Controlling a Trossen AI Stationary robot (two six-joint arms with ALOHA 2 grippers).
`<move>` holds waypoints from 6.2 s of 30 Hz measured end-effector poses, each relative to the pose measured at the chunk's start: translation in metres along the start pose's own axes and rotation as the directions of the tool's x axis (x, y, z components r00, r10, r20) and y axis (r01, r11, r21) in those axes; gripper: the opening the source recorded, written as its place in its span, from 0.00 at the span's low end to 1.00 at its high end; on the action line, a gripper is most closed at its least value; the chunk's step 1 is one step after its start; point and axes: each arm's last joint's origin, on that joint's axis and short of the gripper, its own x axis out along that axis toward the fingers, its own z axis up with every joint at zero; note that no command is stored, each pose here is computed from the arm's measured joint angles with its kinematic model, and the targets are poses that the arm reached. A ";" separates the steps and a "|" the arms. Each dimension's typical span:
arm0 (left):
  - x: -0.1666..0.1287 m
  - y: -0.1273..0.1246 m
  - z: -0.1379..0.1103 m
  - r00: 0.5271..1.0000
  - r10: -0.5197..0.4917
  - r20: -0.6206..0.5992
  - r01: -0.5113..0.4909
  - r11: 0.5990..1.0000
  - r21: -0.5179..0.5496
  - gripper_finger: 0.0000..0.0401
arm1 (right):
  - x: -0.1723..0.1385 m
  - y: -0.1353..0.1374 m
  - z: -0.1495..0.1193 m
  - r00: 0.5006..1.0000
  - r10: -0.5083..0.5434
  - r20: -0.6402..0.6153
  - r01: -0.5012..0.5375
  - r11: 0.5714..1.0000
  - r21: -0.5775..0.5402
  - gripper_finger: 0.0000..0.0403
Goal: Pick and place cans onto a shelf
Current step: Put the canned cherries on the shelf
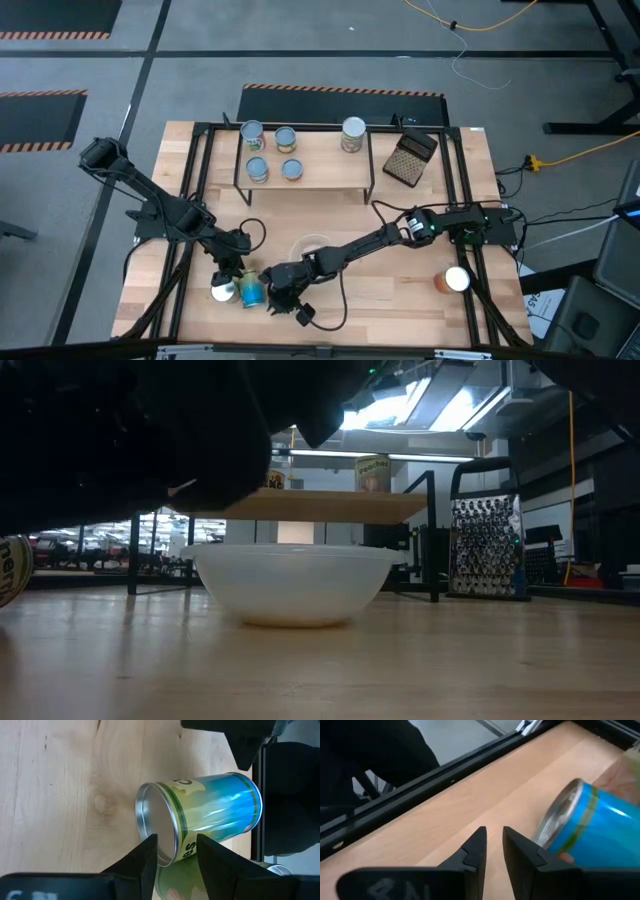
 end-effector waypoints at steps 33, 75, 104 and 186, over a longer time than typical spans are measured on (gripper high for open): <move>0.000 -0.001 0.000 1.000 -0.024 -0.020 0.024 1.000 0.001 0.32 | -0.001 -0.005 -0.001 0.986 -0.159 -0.054 0.161 0.986 0.039 0.17; -0.011 -0.005 0.001 0.997 -0.080 0.019 0.080 0.997 0.013 0.02 | -0.001 -0.004 -0.001 0.985 -0.158 -0.063 0.161 0.986 0.040 0.17; -0.039 -0.025 0.020 0.987 -0.061 0.148 0.057 0.998 0.028 0.00 | -0.089 0.006 0.055 0.955 -0.104 -0.279 0.132 0.988 0.082 0.17; -0.034 0.009 0.099 0.721 0.599 -0.348 -0.692 0.649 -0.316 0.00 | -0.146 -0.004 0.079 0.847 -0.369 -0.382 0.420 0.906 0.056 0.17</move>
